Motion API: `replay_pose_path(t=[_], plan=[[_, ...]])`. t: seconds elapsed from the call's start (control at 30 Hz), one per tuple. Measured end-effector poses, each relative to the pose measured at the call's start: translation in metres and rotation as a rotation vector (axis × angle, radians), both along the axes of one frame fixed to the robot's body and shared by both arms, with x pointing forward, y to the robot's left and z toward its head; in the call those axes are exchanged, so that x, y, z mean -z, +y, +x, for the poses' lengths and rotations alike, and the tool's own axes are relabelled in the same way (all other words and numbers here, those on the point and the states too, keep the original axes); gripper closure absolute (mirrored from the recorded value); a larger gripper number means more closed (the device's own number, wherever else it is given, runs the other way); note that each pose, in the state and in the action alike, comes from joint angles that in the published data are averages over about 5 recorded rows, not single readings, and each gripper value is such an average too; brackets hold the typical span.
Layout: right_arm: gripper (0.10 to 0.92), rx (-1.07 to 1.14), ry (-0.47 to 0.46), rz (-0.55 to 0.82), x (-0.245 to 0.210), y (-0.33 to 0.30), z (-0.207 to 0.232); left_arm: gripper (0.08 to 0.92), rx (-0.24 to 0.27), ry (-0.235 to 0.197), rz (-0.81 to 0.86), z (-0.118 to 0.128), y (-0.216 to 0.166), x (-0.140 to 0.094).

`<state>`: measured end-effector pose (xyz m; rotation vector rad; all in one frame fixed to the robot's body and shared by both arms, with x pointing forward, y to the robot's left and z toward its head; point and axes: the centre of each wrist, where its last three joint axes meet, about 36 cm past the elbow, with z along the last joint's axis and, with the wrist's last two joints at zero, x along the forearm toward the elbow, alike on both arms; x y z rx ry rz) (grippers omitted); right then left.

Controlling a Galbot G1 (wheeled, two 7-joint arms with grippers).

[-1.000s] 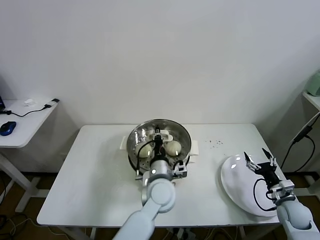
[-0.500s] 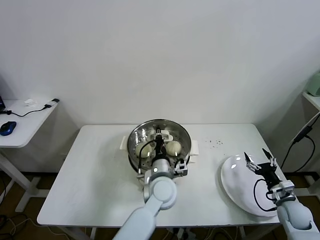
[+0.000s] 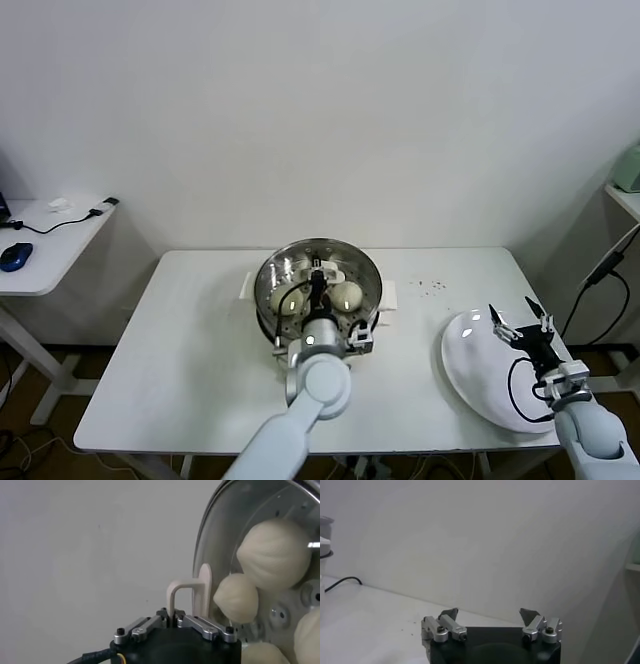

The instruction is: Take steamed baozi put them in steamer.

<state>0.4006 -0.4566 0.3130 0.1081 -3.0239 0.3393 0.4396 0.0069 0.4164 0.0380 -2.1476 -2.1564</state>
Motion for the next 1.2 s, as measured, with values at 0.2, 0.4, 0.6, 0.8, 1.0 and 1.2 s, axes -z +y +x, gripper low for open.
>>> replay_pose_path(t=[0.2,0.4,0.6,0.8,1.0,1.2], plan=[[0.200,0.001,0.001,-0.001,0.000,-0.001,0.000,0.674,0.012,0.010,0.001,-0.004,0.004,-0.006],[0.200,0.005,0.005,-0.003,-0.002,-0.003,0.000,0.501,0.030,0.009,-0.005,-0.015,0.014,-0.016],[0.200,0.010,0.015,-0.005,-0.003,-0.002,0.000,0.327,0.046,-0.010,-0.025,-0.031,0.030,-0.029],[0.200,0.024,0.035,-0.021,-0.007,0.000,0.002,0.190,0.065,-0.017,-0.063,-0.056,0.054,-0.040],[0.200,0.039,0.056,-0.041,-0.014,0.002,0.006,0.177,0.090,0.010,-0.123,-0.087,0.078,-0.044],[0.200,0.044,0.066,-0.041,-0.019,0.007,0.007,0.177,0.054,0.001,-0.192,-0.107,0.107,-0.042]])
